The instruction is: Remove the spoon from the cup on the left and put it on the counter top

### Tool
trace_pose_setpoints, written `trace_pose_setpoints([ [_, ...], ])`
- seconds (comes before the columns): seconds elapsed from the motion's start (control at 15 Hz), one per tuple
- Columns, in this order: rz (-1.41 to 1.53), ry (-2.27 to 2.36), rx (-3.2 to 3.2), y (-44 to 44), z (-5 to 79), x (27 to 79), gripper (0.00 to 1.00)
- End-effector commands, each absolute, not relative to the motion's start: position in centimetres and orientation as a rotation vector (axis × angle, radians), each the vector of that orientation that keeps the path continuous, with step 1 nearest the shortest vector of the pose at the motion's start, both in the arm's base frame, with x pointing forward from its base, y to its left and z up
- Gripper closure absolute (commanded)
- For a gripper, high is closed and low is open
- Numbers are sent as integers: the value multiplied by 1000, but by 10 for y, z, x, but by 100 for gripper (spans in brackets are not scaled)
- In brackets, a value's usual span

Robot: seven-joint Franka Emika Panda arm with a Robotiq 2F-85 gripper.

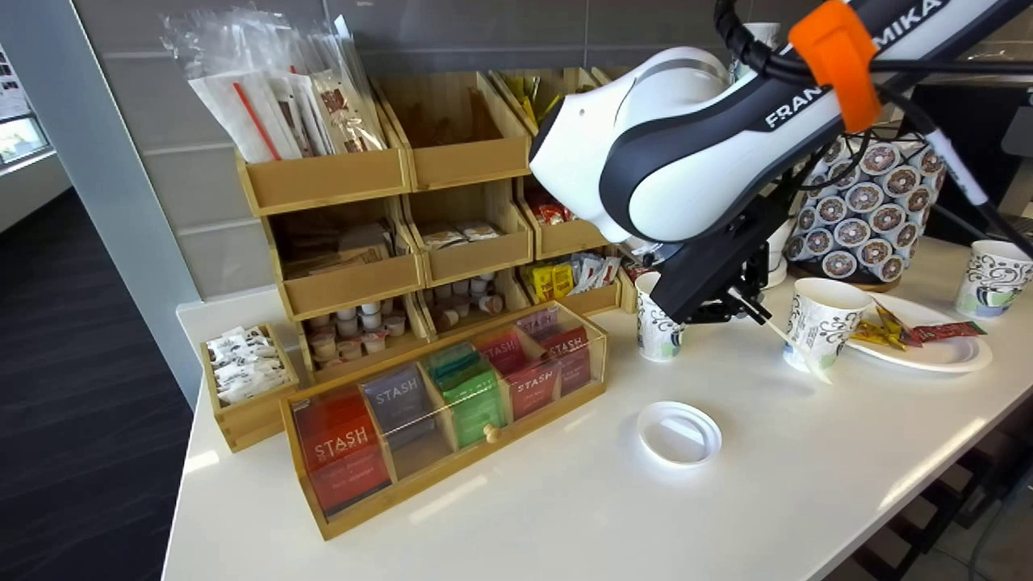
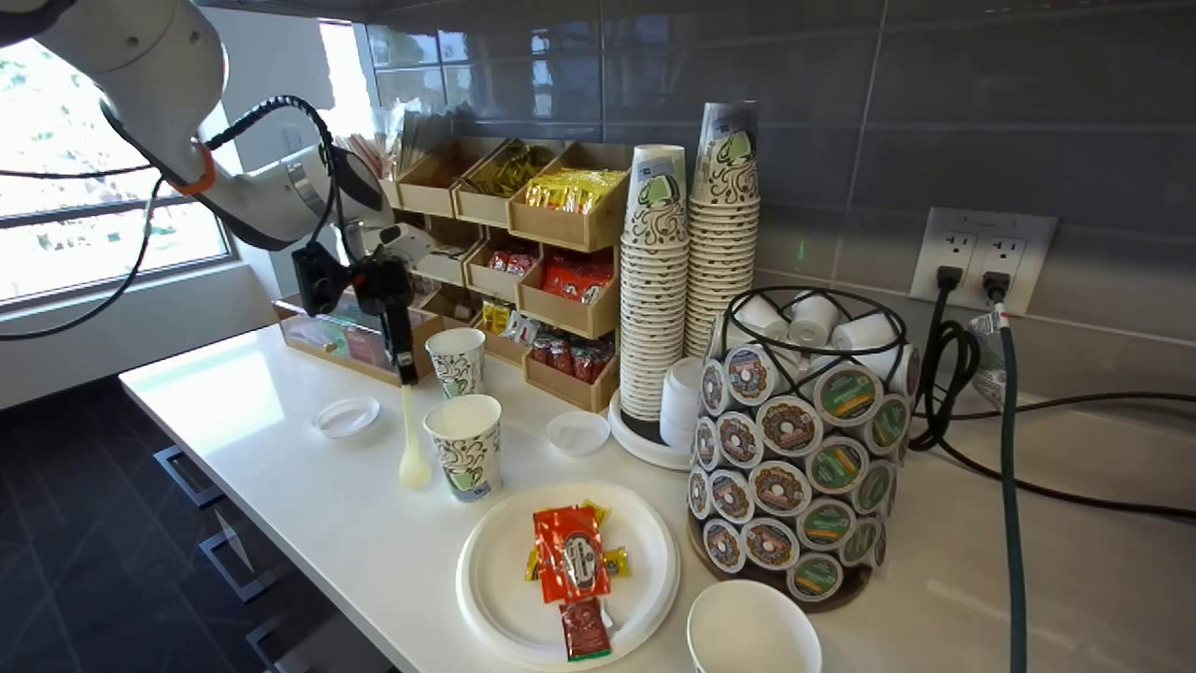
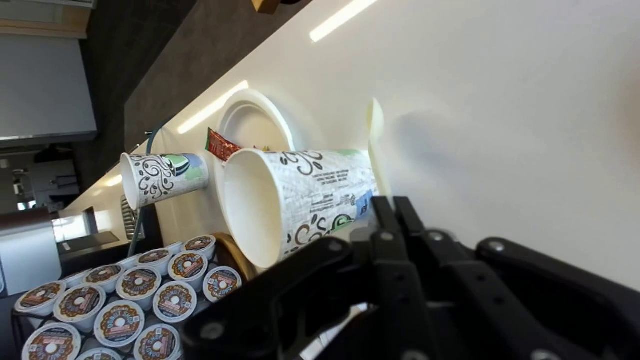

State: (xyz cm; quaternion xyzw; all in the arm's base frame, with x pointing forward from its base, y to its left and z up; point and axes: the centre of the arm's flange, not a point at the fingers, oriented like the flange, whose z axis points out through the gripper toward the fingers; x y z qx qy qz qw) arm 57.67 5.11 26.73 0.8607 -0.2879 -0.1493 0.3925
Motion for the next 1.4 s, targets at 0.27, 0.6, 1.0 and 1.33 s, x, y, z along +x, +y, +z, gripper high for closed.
trace_pose_setpoints([
  [0.27,-475,-694,2175,56,247,603,98],
  [0.6,-495,-697,2200,58,242,607,67],
  [1.0,-540,-717,2252,55,239,607,43],
  [1.33,-584,-734,2322,50,243,605,11],
])
